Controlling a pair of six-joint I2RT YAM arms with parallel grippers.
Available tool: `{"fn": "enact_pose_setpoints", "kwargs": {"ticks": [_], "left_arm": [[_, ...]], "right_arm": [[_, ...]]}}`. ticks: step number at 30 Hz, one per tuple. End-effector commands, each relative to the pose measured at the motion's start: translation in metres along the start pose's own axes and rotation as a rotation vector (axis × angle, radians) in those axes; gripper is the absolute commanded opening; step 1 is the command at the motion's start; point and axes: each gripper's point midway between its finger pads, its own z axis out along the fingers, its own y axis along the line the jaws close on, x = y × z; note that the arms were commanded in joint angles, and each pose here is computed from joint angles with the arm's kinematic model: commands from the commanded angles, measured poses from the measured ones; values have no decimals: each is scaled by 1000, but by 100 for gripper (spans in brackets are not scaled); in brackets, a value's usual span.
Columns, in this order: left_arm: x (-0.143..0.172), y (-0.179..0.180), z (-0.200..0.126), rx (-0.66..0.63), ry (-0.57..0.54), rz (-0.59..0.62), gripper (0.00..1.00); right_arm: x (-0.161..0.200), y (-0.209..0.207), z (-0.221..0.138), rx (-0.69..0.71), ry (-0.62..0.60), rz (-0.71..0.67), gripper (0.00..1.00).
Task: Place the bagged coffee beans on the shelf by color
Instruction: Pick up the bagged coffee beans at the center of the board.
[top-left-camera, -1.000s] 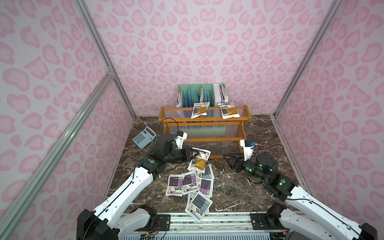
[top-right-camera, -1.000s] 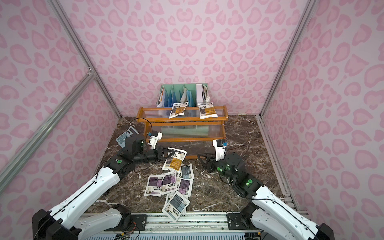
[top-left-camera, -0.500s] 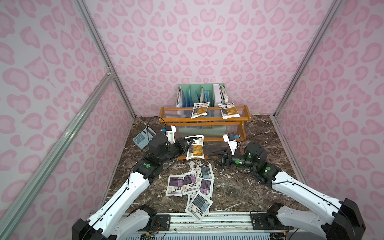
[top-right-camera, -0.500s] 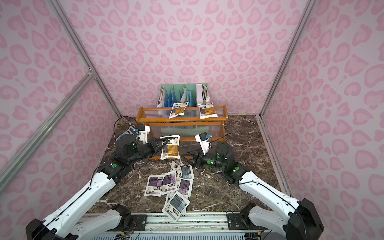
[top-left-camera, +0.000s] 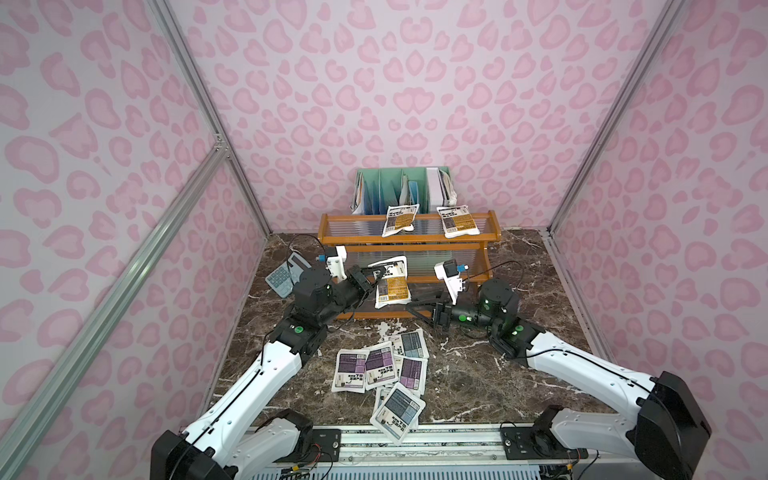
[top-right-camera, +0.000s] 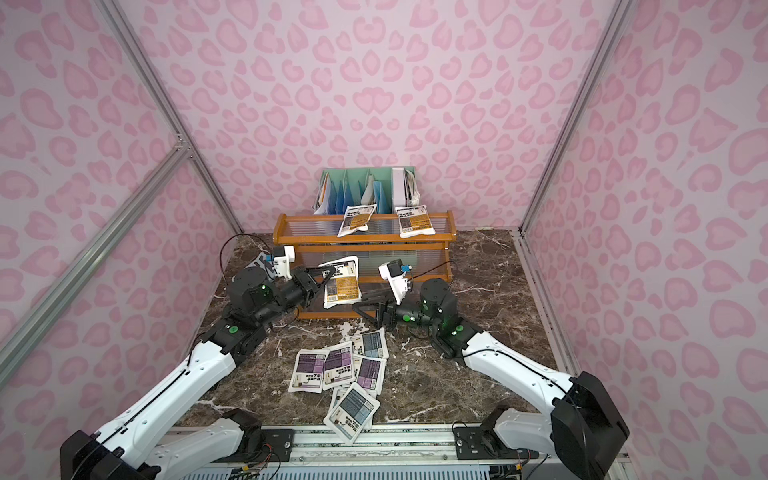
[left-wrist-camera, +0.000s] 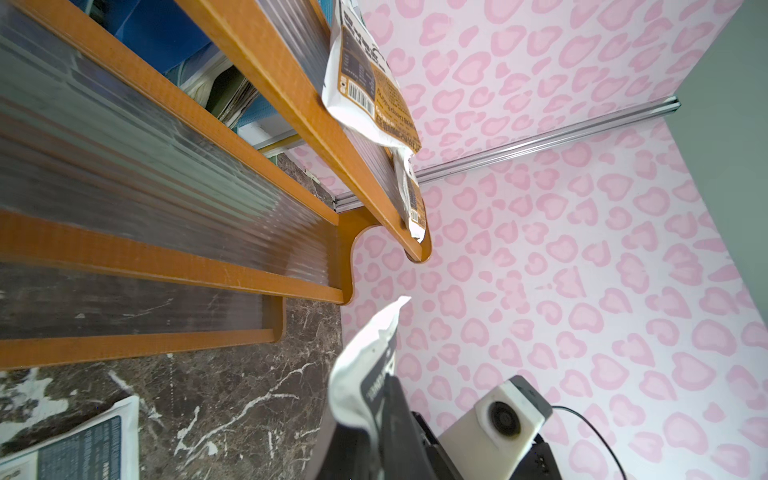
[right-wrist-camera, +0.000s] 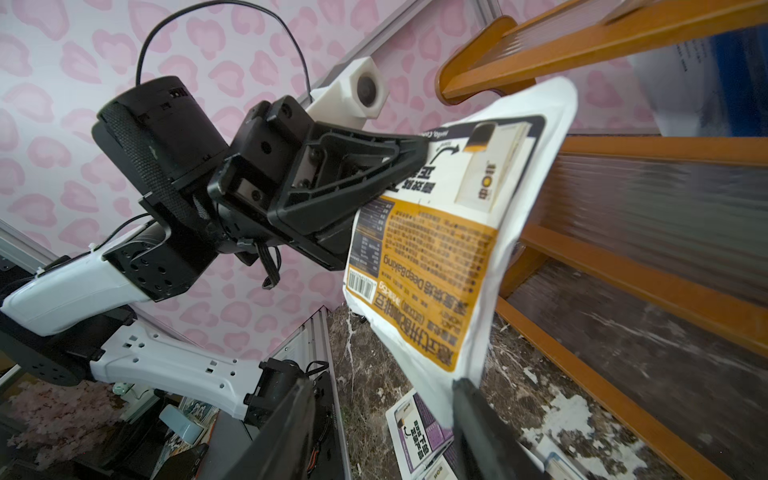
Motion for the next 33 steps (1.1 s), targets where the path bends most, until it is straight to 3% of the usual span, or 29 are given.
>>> {"fn": "enact_pose_setpoints", "kwargs": {"ticks": [1, 10, 19, 26, 30, 33], "left_arm": [[-3, -16, -1, 69, -5, -4, 0], [-1, -7, -17, -5, -14, 55, 0], [0, -5, -15, 2, -7, 47, 0], [-2, -8, -12, 20, -11, 47, 0], [-3, -6, -12, 13, -16, 54, 0], [-6, 3, -17, -51, -34, 83, 0]], "right_arm": [[-12, 6, 4, -25, -35, -51, 55], [-16, -16, 6, 25, -17, -74, 54], [-20, -4, 20, -72, -28, -55, 48], [-14, 0, 29, -97, -29, -24, 23], [-14, -6, 26, -56, -32, -29, 4], [-15, -8, 24, -19, -25, -53, 0]]}}
